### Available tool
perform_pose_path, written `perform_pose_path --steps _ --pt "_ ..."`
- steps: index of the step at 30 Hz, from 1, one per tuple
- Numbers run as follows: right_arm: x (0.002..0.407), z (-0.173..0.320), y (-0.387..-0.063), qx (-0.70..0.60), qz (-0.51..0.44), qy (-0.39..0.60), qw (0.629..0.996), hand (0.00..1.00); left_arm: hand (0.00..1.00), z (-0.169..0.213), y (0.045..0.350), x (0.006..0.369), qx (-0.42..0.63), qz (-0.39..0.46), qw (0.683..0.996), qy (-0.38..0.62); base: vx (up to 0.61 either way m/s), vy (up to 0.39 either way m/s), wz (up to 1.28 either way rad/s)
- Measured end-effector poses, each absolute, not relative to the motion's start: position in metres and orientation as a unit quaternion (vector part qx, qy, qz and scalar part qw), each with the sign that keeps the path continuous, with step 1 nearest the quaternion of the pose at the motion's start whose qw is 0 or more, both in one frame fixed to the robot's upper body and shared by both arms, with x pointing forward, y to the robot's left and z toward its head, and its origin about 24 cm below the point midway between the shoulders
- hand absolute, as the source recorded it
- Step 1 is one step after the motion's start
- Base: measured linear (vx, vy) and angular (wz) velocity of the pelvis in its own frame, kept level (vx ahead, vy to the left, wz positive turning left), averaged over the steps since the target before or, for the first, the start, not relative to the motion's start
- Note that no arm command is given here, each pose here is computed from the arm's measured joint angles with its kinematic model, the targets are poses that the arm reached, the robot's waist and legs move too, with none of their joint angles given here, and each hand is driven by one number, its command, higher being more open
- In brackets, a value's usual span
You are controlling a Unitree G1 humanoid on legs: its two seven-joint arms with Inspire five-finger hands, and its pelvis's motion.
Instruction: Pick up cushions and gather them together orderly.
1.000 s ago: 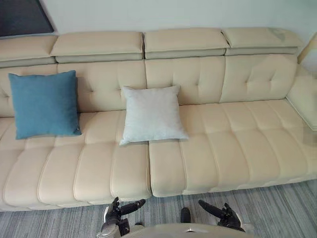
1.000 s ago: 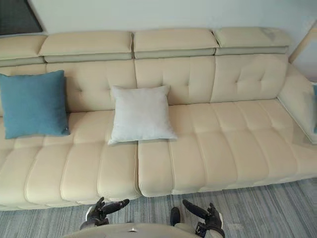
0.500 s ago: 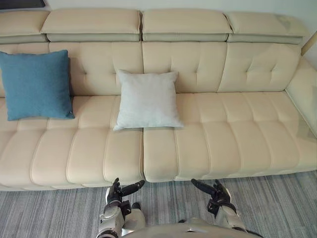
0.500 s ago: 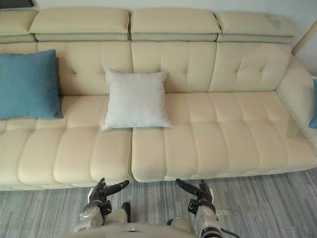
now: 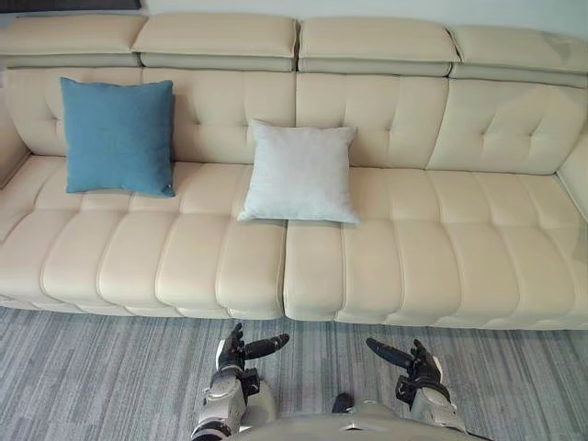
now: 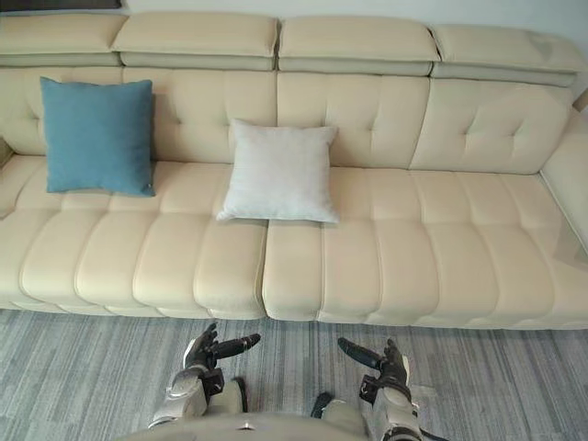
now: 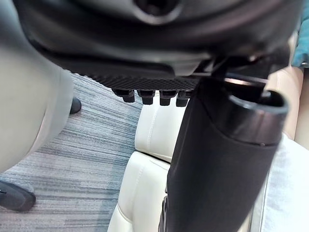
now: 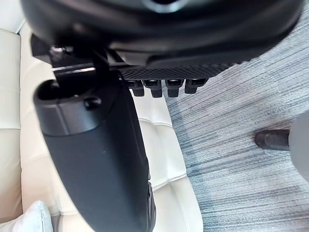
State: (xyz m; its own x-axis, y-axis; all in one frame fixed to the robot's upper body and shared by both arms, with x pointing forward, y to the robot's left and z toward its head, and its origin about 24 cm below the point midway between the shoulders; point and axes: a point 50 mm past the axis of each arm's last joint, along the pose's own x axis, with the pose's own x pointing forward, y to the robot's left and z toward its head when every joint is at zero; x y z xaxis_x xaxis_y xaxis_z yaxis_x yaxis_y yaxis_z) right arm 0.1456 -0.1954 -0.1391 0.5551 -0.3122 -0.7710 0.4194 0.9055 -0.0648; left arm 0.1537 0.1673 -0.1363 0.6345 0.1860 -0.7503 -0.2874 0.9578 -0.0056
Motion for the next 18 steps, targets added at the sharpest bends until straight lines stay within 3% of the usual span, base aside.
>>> perform_pose_path --steps 6,9,18 --pt "0.135 -0.143 -0.196 0.069 -0.216 0.438 0.870 1.00 1.00 -0.138 0.169 0.148 -0.065 0.138 0.897 0.415 -0.10 0.159 0.09" --pt "0.127 -0.148 -0.178 0.095 -0.201 0.453 0.863 1.00 1.00 -0.140 0.187 0.140 -0.048 0.156 0.892 0.421 -0.09 0.195 -0.41" --pt "0.109 -0.154 -0.188 0.096 -0.221 0.474 0.847 1.00 1.00 -0.154 0.196 0.111 -0.025 0.157 0.864 0.478 0.01 0.091 -0.60"
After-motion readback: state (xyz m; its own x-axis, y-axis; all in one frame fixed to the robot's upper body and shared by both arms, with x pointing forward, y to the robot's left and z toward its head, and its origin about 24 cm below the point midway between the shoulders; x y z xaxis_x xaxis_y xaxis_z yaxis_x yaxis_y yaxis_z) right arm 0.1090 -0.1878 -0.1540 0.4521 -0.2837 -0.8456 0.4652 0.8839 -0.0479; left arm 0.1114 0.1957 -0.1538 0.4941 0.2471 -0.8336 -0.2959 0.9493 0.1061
